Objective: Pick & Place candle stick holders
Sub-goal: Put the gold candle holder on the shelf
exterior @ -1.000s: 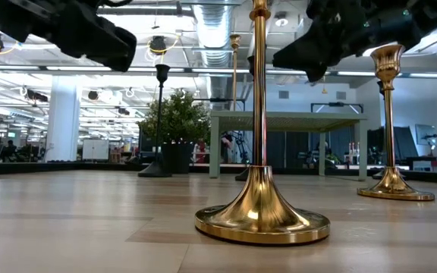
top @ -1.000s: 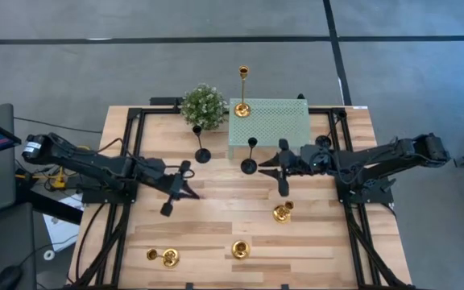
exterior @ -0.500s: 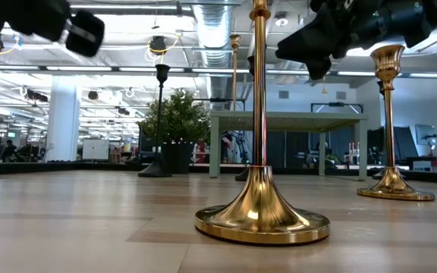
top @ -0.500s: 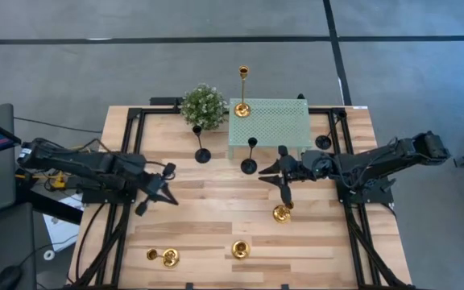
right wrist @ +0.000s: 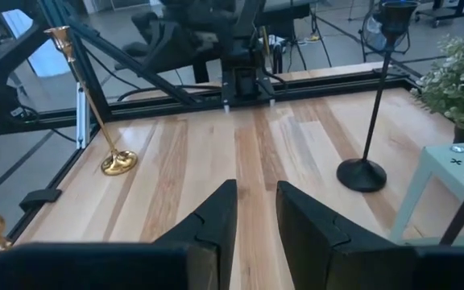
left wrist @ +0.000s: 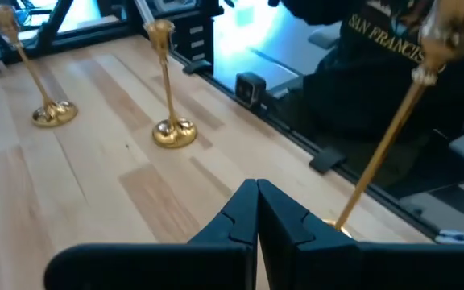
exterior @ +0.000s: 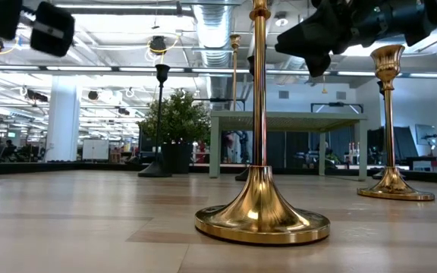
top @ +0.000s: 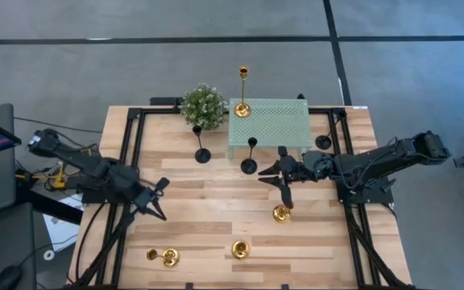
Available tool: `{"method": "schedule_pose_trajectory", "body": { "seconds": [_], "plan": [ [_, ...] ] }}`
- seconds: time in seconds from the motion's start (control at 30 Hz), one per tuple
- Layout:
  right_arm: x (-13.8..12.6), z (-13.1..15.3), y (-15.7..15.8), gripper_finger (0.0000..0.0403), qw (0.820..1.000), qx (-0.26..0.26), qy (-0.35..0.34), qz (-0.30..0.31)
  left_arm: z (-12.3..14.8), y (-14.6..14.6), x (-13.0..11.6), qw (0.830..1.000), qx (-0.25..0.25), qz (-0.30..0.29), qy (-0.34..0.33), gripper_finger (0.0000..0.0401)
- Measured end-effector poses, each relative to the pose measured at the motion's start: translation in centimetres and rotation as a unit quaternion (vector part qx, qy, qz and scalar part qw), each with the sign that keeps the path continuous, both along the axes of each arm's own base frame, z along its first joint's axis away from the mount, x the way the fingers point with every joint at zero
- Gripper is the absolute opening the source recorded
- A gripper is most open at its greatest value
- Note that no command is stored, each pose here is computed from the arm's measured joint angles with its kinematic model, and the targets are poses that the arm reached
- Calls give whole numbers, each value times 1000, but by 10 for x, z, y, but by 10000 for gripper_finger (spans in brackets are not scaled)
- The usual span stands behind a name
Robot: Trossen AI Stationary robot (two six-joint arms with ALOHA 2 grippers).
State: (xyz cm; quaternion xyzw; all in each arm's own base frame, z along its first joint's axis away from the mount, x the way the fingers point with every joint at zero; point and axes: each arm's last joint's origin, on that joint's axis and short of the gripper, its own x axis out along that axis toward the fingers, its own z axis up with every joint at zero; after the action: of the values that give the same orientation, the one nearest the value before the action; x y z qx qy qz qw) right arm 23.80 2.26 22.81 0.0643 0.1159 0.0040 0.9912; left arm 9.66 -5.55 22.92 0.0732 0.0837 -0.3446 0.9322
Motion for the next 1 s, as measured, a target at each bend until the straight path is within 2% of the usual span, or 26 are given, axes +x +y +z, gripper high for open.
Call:
{"method": "schedule_pose_trajectory", "body": {
  "seconds": [0.1,0.3,0.53,0.7,1.0],
  "plan": [
    [0,0,0,81,1000,0,-3,0,-3,-4,-1,1000,-3,1,3,3],
    [0,1,0,81,1000,1,-8,0,-3,-12,-7,997,-55,-30,50,3],
    [0,1,0,81,1000,1,-8,0,-8,-24,-16,993,-51,-85,65,2],
    [0,2,0,81,1000,1,-8,0,-18,-27,-17,997,-24,-59,45,3],
    [1,2,-3,81,1000,1,-9,-7,-26,-29,-15,998,-25,-47,38,5]
  ]
}}
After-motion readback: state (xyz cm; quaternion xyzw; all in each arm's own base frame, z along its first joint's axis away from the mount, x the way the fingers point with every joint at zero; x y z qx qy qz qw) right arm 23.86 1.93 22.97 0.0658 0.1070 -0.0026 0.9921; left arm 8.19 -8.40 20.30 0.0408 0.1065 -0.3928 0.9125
